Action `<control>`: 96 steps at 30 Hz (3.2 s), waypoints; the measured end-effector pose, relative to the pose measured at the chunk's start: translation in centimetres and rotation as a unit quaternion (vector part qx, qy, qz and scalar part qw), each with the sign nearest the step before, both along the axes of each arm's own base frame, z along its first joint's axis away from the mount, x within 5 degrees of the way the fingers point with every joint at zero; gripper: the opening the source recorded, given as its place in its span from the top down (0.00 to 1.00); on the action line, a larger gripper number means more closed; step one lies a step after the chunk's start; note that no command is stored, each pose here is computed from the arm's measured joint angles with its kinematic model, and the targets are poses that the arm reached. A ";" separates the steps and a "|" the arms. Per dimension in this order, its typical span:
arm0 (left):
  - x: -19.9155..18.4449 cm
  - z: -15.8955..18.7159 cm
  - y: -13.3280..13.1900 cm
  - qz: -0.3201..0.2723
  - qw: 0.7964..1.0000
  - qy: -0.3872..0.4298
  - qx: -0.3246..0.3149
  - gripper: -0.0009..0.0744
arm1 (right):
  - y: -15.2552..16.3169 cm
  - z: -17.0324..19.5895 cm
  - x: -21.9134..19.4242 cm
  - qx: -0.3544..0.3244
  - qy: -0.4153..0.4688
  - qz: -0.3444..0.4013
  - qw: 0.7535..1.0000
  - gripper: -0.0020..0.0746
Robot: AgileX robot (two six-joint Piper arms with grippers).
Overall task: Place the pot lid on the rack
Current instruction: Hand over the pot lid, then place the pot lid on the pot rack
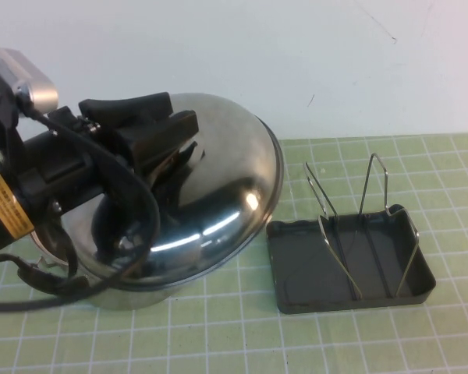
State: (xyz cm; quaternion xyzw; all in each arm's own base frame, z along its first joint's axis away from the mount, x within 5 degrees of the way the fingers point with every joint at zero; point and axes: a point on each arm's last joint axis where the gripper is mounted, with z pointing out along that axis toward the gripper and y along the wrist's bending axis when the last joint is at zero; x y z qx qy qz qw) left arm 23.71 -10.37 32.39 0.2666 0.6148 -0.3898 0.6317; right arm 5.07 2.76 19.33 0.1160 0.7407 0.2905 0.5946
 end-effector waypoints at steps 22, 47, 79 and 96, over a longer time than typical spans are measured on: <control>3.0 -0.6 0.9 0.052 0.980 0.075 -0.179 0.57 | 5.3 12.3 12.3 -0.136 -0.064 0.430 0.890 0.88; 2.7 -0.6 0.6 0.029 0.983 0.064 -0.169 0.57 | 14.4 13.2 22.1 0.097 0.053 0.554 0.825 0.32; 2.5 -0.5 0.6 0.018 0.983 0.065 -0.172 0.27 | 20.6 13.6 25.0 0.056 0.005 0.588 0.807 0.86; 3.5 -1.8 5.8 0.073 0.982 0.116 -0.132 0.54 | 12.1 18.7 21.7 -0.264 0.012 0.482 0.835 0.86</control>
